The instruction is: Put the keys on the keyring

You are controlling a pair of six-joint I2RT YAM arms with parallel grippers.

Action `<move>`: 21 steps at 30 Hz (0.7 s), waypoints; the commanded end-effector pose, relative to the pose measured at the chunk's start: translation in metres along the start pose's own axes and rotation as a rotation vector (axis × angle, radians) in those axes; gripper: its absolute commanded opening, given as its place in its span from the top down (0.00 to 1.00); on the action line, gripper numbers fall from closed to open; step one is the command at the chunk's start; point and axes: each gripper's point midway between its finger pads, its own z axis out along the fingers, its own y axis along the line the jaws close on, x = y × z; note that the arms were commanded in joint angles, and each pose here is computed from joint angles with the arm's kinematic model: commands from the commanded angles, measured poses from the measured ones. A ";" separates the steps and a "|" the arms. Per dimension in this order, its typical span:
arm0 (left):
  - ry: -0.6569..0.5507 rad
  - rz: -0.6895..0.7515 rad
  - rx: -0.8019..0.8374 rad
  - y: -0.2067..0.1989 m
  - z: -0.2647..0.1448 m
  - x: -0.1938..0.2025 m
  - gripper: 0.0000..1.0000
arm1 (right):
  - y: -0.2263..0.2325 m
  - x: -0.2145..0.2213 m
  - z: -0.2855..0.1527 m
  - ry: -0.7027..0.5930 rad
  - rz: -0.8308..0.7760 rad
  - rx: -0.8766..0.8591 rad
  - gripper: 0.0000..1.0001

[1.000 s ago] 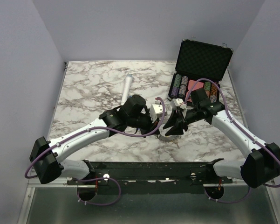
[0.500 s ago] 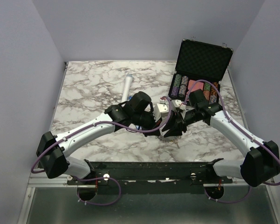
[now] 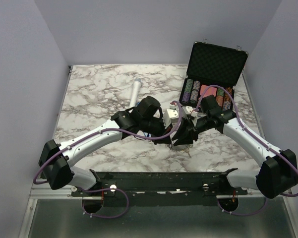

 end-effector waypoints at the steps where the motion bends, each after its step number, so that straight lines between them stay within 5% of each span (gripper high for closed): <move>1: -0.032 -0.015 0.034 -0.005 0.000 -0.012 1.00 | 0.003 0.001 0.004 -0.021 0.007 -0.027 0.67; 12: -0.039 -0.026 0.011 0.001 -0.002 -0.012 1.00 | 0.003 0.000 0.004 -0.015 0.011 -0.026 0.97; 18: -0.133 -0.056 -0.057 0.011 -0.012 -0.023 1.00 | 0.001 -0.006 0.002 -0.004 0.031 -0.013 1.00; 21: -0.219 -0.064 -0.090 0.013 -0.022 -0.026 0.81 | -0.001 -0.007 0.002 0.006 0.038 -0.002 1.00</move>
